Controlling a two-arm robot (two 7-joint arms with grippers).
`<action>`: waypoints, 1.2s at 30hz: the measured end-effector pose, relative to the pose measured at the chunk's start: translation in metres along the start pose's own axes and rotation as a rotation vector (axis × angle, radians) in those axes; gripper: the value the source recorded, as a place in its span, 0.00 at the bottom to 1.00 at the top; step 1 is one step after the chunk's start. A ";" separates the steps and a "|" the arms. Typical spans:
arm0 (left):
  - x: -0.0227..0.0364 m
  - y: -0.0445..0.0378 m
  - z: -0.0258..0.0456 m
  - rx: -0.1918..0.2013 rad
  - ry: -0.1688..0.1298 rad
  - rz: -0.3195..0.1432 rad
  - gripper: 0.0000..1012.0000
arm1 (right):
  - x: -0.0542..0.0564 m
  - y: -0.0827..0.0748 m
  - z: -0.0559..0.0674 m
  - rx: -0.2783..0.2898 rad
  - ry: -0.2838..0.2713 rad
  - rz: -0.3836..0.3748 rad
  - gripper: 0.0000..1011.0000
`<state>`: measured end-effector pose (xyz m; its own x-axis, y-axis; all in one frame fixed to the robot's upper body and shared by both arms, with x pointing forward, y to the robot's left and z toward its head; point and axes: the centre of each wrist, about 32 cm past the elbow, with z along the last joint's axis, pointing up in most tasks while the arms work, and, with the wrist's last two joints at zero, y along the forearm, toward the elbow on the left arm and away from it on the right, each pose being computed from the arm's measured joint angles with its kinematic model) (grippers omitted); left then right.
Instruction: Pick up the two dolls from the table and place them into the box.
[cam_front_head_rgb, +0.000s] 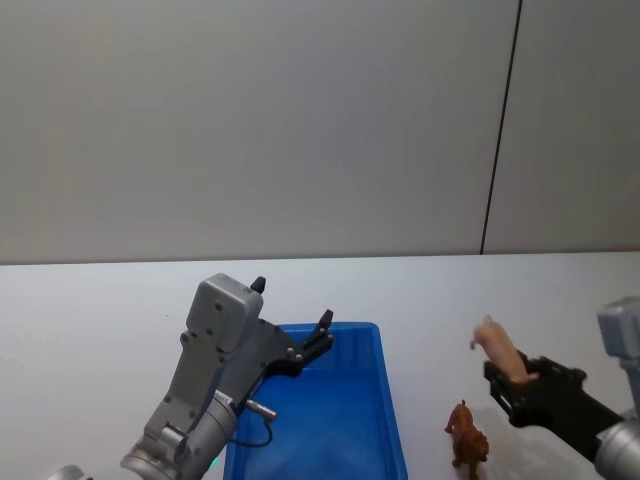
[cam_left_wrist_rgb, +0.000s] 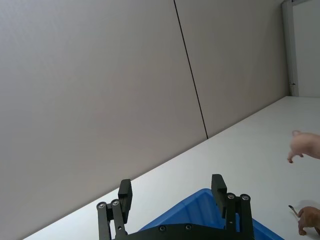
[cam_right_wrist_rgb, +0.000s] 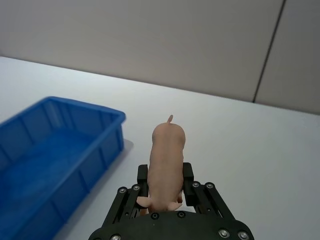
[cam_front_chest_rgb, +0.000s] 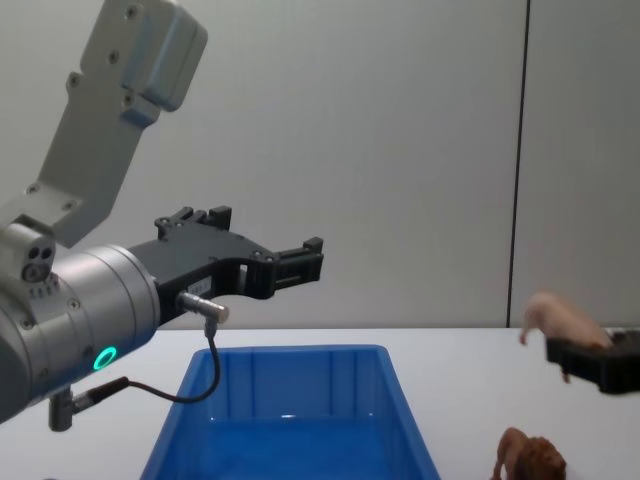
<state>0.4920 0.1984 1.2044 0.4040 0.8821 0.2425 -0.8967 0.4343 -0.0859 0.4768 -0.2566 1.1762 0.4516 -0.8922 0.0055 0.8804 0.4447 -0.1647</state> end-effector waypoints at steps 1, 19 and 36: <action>0.0000 0.0000 0.0000 0.000 0.000 0.000 0.99 | 0.000 0.001 0.003 0.005 -0.002 0.006 0.37; 0.0000 0.0000 0.0000 0.000 0.000 0.000 0.99 | -0.027 0.050 0.037 -0.025 -0.022 0.257 0.37; 0.0000 0.0000 0.0000 0.000 0.000 0.000 0.99 | -0.051 0.076 0.038 -0.073 -0.032 0.370 0.76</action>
<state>0.4920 0.1984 1.2044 0.4039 0.8821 0.2425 -0.8967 0.4342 -0.0860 0.5263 -0.1744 1.2014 0.7425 -0.6689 -0.0366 0.6448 0.7285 -0.2315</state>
